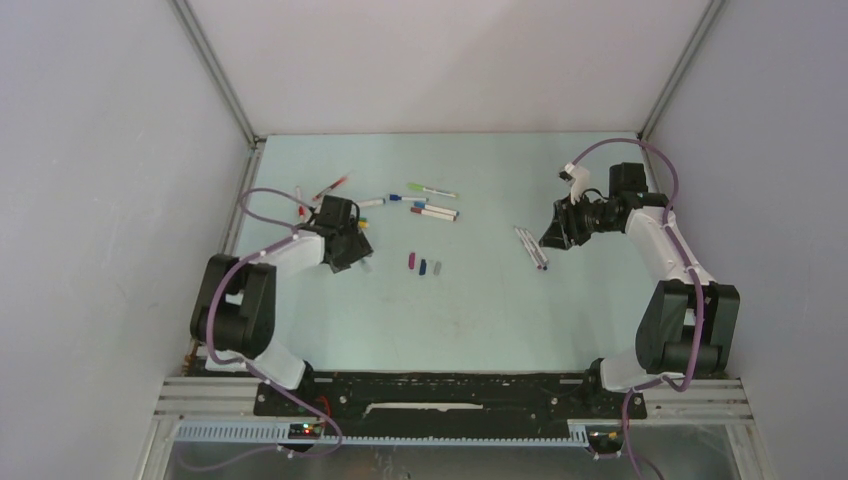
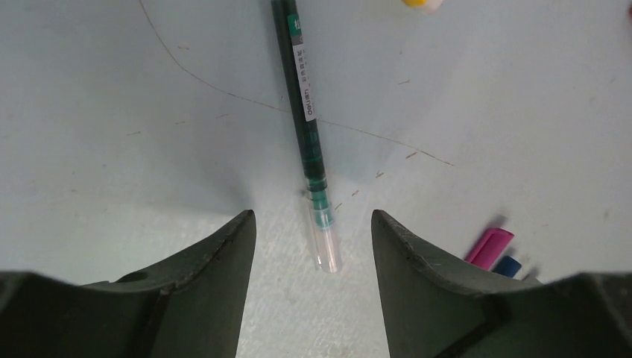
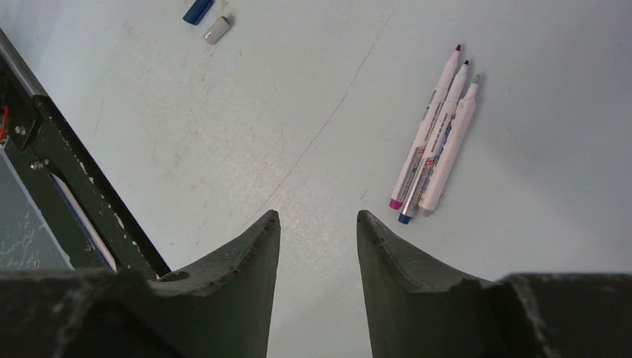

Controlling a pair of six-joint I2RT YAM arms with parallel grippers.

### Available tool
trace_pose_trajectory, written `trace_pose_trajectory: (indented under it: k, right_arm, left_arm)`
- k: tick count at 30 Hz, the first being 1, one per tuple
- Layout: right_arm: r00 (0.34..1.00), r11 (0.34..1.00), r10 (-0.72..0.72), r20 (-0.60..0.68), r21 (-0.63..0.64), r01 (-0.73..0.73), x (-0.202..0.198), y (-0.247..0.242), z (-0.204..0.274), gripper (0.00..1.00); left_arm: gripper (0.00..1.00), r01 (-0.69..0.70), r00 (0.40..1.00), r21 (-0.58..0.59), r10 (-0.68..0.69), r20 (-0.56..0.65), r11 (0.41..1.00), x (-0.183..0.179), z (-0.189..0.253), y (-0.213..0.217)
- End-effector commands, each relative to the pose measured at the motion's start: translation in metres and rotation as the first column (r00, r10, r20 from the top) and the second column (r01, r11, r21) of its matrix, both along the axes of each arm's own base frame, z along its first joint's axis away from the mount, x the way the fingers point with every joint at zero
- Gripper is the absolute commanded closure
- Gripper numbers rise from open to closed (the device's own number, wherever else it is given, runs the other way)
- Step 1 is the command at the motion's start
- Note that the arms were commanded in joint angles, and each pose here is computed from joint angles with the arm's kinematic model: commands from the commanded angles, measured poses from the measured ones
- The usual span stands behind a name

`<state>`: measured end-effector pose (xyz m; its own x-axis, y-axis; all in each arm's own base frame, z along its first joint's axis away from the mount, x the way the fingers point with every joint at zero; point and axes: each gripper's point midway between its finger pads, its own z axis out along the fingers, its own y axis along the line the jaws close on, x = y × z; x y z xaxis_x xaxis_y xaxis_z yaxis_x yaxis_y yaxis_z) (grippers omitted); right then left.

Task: Open the pen caps
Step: Pick up the pen from the center of the board.

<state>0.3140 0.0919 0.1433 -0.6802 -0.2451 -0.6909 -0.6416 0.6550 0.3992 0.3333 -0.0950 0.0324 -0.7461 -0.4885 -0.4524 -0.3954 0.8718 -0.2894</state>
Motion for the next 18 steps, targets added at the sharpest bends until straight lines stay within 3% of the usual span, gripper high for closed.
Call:
trace_pose_trajectory:
  k: [1, 11, 18]
  right_arm:
    - [0.999, 1.0, 0.017, 0.039, 0.013, -0.017, -0.002, 0.002, 0.01, 0.55]
    - [0.999, 1.0, 0.019, 0.033, 0.012, -0.02, -0.003, 0.002, 0.008, 0.55]
    - [0.999, 1.0, 0.02, 0.034, 0.011, -0.02, -0.003, 0.002, 0.008, 0.55]
  left_arm:
    - [0.38, -0.008, 0.999, -0.009, 0.008, -0.042, 1.0, 0.014, 0.009, -0.005]
    - [0.42, -0.004, 0.979, 0.158, 0.036, -0.201, 0.987, 0.019, -0.007, 0.015]
    - [0.54, 0.03, 0.968, 0.213, 0.025, -0.251, 0.977, 0.023, -0.01, 0.021]
